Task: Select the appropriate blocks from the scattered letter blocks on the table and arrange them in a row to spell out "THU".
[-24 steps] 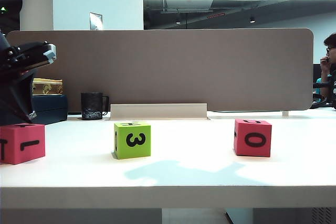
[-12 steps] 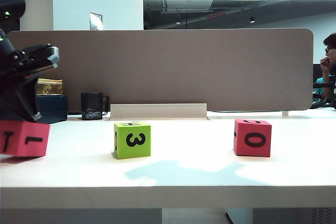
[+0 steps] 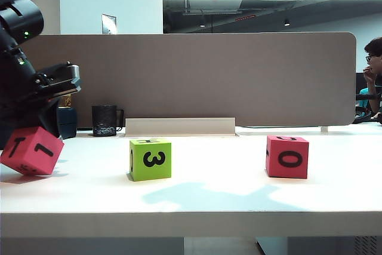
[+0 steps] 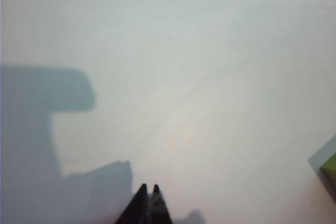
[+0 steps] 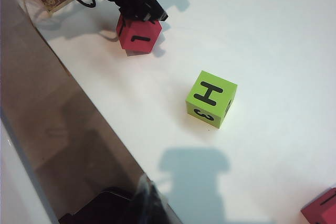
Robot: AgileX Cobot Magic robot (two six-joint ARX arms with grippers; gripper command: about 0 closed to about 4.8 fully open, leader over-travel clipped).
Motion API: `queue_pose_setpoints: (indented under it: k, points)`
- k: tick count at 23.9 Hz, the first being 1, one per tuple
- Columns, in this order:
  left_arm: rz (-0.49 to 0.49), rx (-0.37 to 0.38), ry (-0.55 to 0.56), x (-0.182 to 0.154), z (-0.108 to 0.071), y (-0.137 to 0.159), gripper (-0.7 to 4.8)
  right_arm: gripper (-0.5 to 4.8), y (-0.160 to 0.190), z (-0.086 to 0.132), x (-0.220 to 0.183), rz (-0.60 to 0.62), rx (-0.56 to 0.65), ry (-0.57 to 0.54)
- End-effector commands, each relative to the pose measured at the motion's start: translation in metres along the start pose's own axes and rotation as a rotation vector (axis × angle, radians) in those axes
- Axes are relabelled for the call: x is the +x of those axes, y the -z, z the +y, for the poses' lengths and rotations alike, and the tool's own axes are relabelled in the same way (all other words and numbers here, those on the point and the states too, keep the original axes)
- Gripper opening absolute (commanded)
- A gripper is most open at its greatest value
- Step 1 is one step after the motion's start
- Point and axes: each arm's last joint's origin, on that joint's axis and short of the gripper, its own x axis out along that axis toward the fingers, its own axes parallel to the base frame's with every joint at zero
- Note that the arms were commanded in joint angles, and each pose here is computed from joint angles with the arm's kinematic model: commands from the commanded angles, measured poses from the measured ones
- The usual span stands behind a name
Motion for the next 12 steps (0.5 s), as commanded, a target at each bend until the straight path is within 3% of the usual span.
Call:
queue_pose_setpoints:
  k: [1, 7, 12]
  points:
    - [-0.031, 0.008, 0.009, -0.003, -0.001, -0.017, -0.06, -0.05, -0.003, 0.001, -0.001, -0.020, -0.007, -0.001]
    - [-0.094, 0.025, 0.008, -0.022, -0.005, -0.055, -0.06, -0.05, -0.003, 0.000, 0.001, -0.015, -0.005, 0.019]
    - [0.118, 0.019, 0.012, -0.035, -0.011, -0.046, -0.06, -0.05, -0.002, 0.000, 0.001, -0.007, -0.004, 0.024]
